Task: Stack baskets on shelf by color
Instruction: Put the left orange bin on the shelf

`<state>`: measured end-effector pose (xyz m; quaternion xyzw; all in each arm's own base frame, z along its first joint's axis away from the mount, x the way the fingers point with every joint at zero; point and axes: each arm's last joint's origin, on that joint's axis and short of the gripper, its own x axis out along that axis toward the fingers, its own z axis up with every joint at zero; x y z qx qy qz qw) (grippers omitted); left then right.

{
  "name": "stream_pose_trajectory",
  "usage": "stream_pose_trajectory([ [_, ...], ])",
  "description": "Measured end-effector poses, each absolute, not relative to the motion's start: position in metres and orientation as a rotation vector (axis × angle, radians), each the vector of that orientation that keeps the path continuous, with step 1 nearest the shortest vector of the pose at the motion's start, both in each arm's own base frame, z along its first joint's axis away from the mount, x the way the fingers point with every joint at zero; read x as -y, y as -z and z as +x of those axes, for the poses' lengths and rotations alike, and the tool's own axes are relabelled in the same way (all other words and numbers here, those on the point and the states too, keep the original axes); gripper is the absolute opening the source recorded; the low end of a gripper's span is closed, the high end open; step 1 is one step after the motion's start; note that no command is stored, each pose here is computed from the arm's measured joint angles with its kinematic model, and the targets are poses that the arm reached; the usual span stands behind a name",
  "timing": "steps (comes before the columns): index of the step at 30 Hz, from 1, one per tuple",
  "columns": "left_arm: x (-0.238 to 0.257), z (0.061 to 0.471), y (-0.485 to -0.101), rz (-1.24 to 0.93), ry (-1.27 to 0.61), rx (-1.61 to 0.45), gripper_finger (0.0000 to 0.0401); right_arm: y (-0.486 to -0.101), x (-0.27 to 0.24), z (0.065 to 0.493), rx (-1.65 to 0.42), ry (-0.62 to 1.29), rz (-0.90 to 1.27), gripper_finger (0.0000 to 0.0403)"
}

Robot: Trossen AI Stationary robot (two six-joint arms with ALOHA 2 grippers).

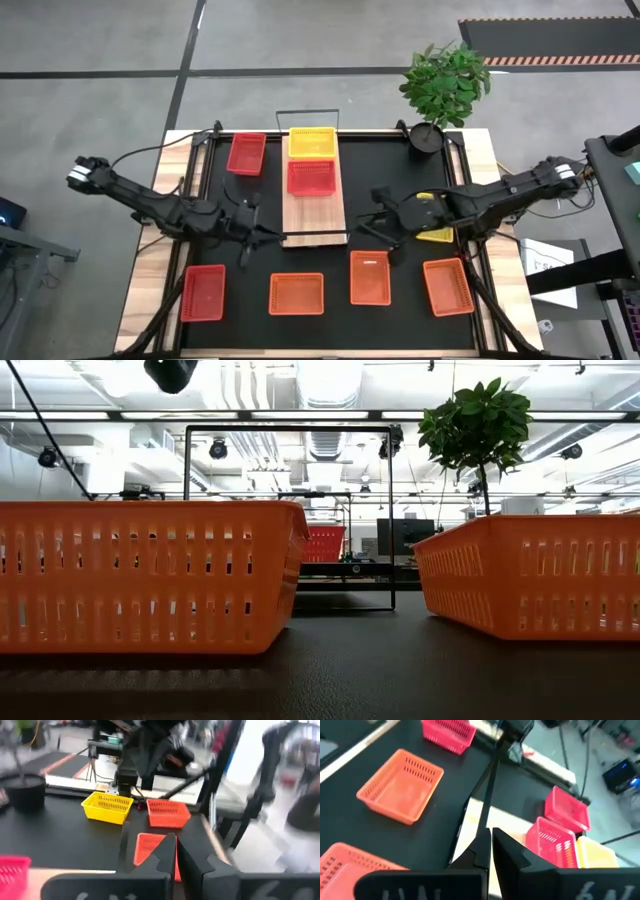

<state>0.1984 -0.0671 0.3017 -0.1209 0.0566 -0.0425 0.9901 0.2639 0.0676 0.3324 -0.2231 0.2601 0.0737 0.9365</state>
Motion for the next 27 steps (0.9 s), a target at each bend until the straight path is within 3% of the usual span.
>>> stream_pose_trajectory([
  [3,0.068,0.193,-0.307,-0.507,0.083,-0.096,0.0,-0.336,-0.064,0.253,-0.461,-0.142,-0.456,0.0009],
  [11,0.11,0.206,-0.301,-0.945,0.095,-0.104,0.0,-0.317,-0.058,0.232,-0.339,-0.145,-0.554,0.0009],
  [14,0.124,0.205,-0.299,-1.009,0.046,-0.258,0.0,-0.318,-0.058,0.231,-0.253,-0.133,-0.595,0.0009],
  [22,0.141,0.169,-0.315,-1.241,-0.241,-0.716,0.0,-0.313,-0.059,0.233,-0.262,-0.143,-0.645,0.0009],
  [27,0.151,0.159,-0.302,-1.363,-0.466,-1.028,0.0,-0.31,-0.059,0.234,-0.282,-0.15,-0.656,0.0009],
])
